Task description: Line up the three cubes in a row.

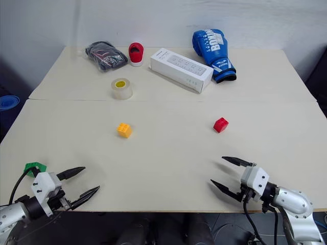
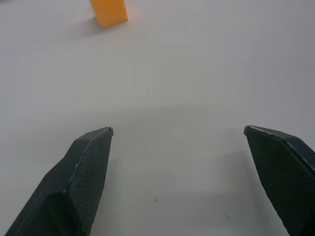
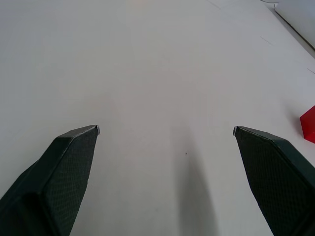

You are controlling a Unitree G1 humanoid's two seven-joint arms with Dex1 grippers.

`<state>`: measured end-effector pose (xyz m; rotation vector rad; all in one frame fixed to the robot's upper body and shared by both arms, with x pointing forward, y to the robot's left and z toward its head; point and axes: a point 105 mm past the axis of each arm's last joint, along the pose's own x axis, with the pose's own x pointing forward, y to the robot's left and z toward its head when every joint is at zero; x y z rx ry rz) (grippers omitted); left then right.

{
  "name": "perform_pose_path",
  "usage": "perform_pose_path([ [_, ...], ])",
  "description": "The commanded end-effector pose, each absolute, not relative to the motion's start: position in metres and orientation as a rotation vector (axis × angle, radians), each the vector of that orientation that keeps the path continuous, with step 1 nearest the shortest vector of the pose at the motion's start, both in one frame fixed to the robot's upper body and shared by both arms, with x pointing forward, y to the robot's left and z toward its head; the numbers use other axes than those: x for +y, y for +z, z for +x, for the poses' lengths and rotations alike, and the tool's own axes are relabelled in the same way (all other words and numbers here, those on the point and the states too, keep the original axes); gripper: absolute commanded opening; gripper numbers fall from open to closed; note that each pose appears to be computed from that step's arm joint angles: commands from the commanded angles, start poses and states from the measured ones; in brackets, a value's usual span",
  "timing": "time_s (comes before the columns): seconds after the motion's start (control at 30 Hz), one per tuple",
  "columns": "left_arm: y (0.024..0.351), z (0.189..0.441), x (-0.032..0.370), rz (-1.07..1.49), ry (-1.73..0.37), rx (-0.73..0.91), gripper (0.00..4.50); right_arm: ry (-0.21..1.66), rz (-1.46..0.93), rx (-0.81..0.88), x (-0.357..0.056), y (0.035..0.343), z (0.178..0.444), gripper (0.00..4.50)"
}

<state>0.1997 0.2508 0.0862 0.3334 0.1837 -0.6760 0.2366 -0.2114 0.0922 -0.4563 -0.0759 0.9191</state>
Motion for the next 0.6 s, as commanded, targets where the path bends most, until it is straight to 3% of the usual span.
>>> perform_pose_path([
  [0.03,0.098,0.2,0.25,0.385,-0.684,0.151,4.49,0.917,-0.458,-0.105,-0.208,0.098,0.237,4.5],
  [0.27,0.115,0.198,0.211,0.197,-0.888,0.107,4.49,0.676,-0.338,-0.114,-0.243,0.113,0.237,4.5],
  [0.47,0.141,0.221,0.161,0.081,-0.961,-0.053,4.49,0.31,-0.303,-0.077,-0.313,0.114,0.221,4.5],
  [0.6,0.146,0.228,0.135,0.049,-1.02,-0.094,4.49,0.241,-0.274,-0.053,-0.324,0.104,0.217,4.5],
])
